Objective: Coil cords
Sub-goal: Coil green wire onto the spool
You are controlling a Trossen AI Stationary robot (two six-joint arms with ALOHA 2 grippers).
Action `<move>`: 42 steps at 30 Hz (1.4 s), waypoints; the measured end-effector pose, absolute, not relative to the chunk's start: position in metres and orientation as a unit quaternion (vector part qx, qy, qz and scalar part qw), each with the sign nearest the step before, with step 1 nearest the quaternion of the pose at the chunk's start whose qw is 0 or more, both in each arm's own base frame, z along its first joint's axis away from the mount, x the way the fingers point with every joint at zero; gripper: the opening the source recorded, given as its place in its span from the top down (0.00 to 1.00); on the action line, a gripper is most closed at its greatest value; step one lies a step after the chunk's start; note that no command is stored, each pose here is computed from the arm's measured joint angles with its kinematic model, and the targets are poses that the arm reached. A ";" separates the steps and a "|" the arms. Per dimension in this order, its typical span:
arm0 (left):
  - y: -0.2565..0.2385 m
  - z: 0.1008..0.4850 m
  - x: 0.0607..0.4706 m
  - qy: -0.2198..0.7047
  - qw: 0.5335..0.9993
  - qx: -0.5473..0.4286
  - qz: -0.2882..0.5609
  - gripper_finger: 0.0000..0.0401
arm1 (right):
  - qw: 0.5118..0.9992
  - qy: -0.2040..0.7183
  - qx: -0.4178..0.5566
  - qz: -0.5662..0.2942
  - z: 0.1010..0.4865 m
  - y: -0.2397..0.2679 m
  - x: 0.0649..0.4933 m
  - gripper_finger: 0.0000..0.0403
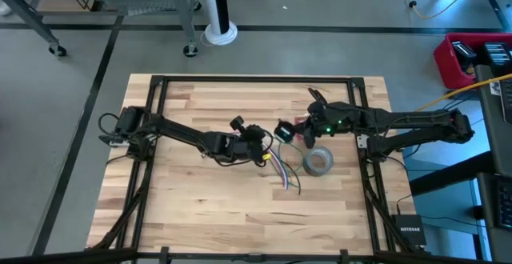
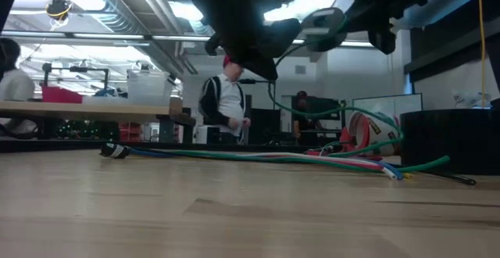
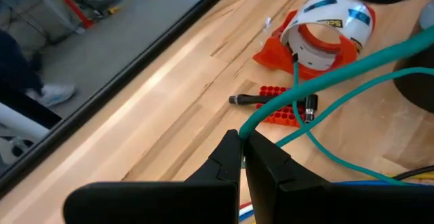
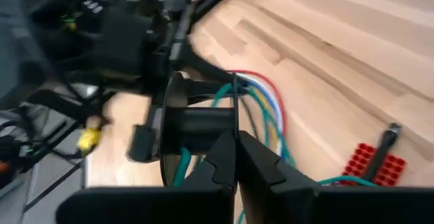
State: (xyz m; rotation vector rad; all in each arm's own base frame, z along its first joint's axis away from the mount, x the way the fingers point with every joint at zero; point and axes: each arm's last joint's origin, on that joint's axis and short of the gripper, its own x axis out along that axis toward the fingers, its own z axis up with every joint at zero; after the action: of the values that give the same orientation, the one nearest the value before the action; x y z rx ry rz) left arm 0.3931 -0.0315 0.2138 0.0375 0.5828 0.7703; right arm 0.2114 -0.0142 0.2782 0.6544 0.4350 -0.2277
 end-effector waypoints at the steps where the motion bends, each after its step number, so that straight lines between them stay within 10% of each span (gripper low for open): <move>1: -0.029 0.213 0.394 0.283 0.886 0.013 0.366 1.00 | 0.918 0.211 0.319 -0.105 0.279 -0.014 0.212 0.98; 42: 0.004 0.238 0.411 0.280 0.916 -0.051 0.283 1.00 | 0.852 0.371 0.319 -0.185 0.219 -0.017 0.238 0.98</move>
State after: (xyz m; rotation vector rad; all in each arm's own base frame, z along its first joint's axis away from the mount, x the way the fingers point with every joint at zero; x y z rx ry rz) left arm 0.4108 0.0039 0.2382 -0.1048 0.5769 0.5820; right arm 0.2381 -0.0166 0.2187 0.6707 0.7800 -0.3900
